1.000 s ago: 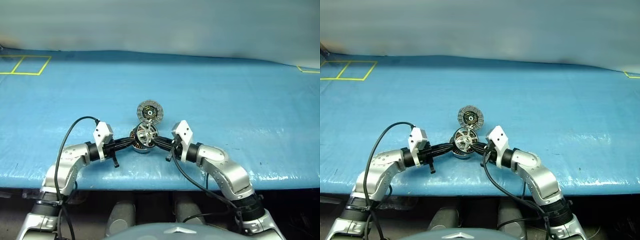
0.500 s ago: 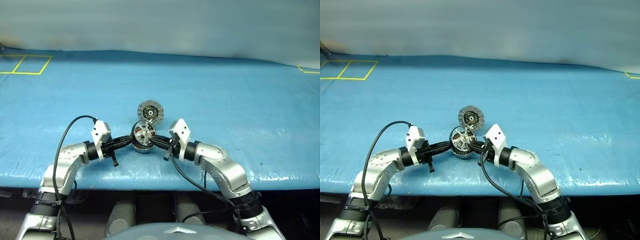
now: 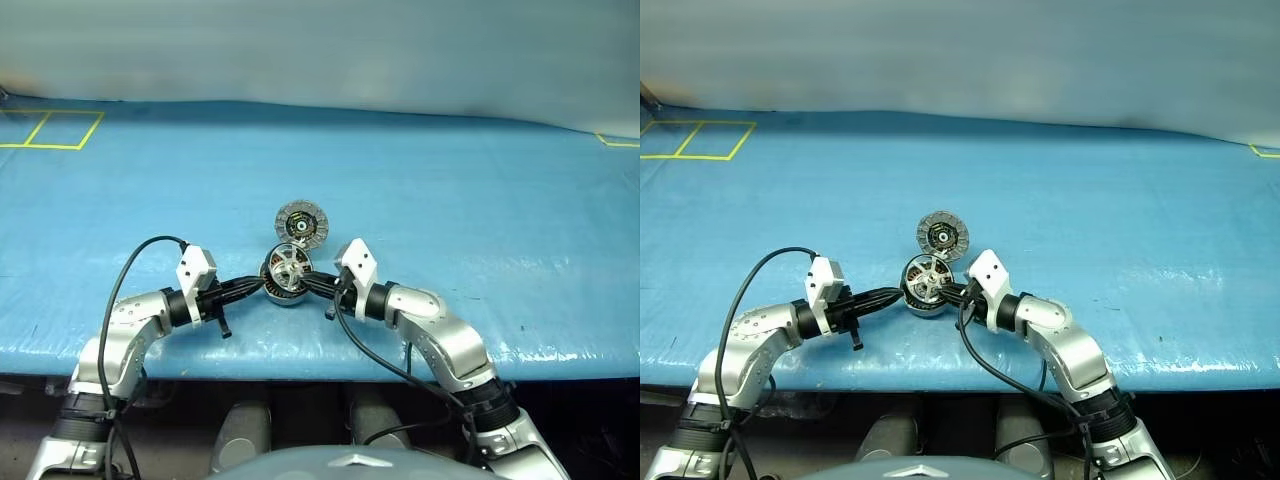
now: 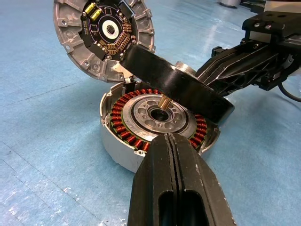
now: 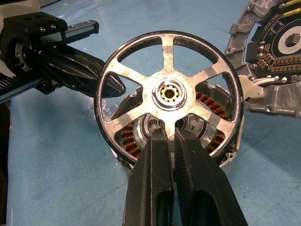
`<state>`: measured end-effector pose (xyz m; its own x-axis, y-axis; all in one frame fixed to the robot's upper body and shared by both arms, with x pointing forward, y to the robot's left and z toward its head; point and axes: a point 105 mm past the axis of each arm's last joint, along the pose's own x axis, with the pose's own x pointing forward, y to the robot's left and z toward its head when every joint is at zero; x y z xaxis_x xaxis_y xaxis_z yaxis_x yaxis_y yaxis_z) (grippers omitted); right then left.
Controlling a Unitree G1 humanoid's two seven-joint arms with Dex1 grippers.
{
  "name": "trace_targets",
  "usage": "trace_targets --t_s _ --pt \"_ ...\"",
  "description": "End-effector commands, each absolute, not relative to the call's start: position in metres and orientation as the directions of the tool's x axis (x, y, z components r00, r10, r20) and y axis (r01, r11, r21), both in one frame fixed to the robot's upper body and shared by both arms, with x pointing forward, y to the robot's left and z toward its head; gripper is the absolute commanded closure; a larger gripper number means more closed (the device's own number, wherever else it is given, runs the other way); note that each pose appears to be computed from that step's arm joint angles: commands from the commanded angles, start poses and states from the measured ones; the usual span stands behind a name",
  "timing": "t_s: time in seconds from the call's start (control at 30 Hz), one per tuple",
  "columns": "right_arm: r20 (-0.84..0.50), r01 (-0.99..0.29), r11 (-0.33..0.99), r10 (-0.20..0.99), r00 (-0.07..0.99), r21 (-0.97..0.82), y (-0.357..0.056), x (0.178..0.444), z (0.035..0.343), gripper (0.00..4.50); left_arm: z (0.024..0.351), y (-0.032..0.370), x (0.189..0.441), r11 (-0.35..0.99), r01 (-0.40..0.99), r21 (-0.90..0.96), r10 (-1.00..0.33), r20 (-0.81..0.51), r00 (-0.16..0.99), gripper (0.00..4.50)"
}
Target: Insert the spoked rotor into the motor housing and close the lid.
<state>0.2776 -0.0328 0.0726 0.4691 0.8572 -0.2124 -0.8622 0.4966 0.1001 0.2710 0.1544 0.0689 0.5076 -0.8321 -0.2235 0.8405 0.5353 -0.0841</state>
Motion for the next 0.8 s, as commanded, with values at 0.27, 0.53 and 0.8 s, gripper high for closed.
trace_targets --t_s 0.27,0.53,0.8 --pt "-0.175 -0.870 0.489 0.863 0.473 0.059 -0.031 0.279 0.085 2.19 0.081 0.159 0.272 0.548 0.835 -0.053 -0.826 -0.192 0.530 4.50" --pt "-0.150 -0.875 0.481 0.870 0.470 0.046 -0.030 0.278 0.092 2.19 0.083 0.163 0.273 0.560 0.827 -0.049 -0.818 -0.189 0.543 4.50" --pt "-0.082 -0.887 0.461 0.885 0.458 0.022 -0.023 0.279 0.112 2.19 0.082 0.170 0.270 0.585 0.810 -0.051 -0.802 -0.187 0.567 4.50"
